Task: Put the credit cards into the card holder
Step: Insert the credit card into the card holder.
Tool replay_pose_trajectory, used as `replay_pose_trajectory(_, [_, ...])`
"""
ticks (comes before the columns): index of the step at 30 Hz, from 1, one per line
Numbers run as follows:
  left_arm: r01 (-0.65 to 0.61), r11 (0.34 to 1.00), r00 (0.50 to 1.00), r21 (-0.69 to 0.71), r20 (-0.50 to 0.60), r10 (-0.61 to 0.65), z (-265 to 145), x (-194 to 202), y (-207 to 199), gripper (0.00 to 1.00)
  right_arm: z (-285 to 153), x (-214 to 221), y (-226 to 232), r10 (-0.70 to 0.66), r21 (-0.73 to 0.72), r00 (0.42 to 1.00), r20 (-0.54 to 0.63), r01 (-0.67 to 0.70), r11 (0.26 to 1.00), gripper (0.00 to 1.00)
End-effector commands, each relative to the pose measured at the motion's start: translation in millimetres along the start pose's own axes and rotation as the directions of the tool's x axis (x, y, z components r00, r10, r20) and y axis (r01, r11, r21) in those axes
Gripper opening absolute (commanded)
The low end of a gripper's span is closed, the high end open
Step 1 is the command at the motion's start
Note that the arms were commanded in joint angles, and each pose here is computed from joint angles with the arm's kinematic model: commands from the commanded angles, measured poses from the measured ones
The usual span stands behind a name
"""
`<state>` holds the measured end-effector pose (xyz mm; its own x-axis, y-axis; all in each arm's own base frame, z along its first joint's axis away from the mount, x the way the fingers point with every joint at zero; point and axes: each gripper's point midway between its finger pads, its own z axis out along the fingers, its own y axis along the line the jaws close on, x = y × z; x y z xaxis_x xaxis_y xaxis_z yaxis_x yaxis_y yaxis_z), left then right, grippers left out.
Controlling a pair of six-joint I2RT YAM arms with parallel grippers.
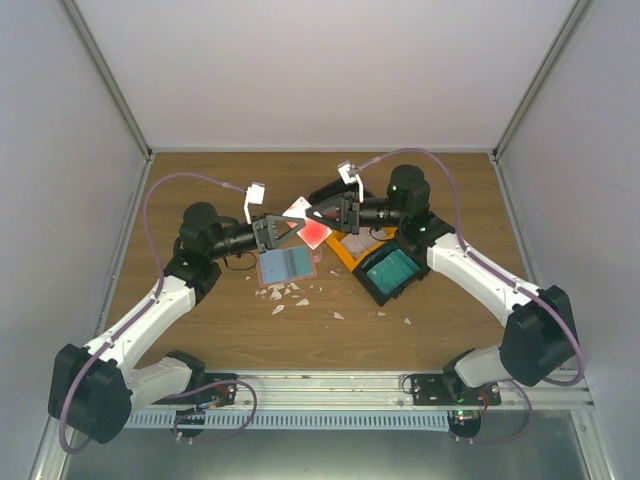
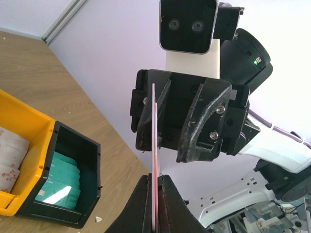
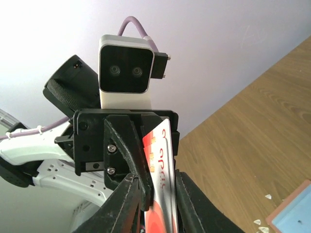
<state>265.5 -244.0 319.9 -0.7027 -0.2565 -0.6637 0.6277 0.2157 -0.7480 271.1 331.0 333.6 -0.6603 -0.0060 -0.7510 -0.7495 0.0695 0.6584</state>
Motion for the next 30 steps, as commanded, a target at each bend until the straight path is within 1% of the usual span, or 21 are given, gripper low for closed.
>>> replay_pose_trajectory(1, [-0.056,0.998,0.998,0.027,0.006,0.056,-1,-2,-7,0.00,-8,-11,20,-0.070,-0.030,0.997,0.038,0.071,0.997,0.22])
replay_pose_trajectory(4, [-0.070,0.997,0.998,0.035,-0.001,0.070,-1,-1,-8,0.00,-8,-8,15,-0.089,-0.011,0.996,0.025,0.089,0.996,0.24])
replay_pose_trajectory(9, [-0.100,0.991,0.994,0.091,-0.030,0.103,-1,0,-20,0.00,-7,6,19,-0.137,-0.070,0.990,-0.036,0.134,0.988,0.24])
replay_pose_trajectory(13, [-0.157,0.979,0.982,0.126,-0.087,0.169,0,8,-26,0.00,-8,-2,22,-0.160,-0.058,0.987,-0.023,0.158,0.986,0.26])
replay_pose_trajectory(17, [-0.225,0.956,0.955,0.187,-0.151,0.255,-4,22,-34,0.00,-12,-13,27,-0.175,-0.035,0.985,0.000,0.175,0.984,0.29])
replay_pose_trajectory(21, [-0.310,0.924,0.922,0.223,-0.166,0.350,-8,30,-41,0.00,-18,-18,25,-0.165,-0.008,0.986,0.004,0.165,0.986,0.32])
replay_pose_trajectory(25, [-0.347,0.908,0.903,0.236,-0.177,0.391,-11,35,-43,0.00,-17,-19,24,-0.146,0.003,0.989,-0.028,0.146,0.989,0.35])
replay_pose_trajectory(30, [-0.380,0.891,0.890,0.248,-0.163,0.425,-12,36,-46,0.00,-16,-12,21,-0.143,-0.001,0.986,-0.082,0.144,0.990,0.37])
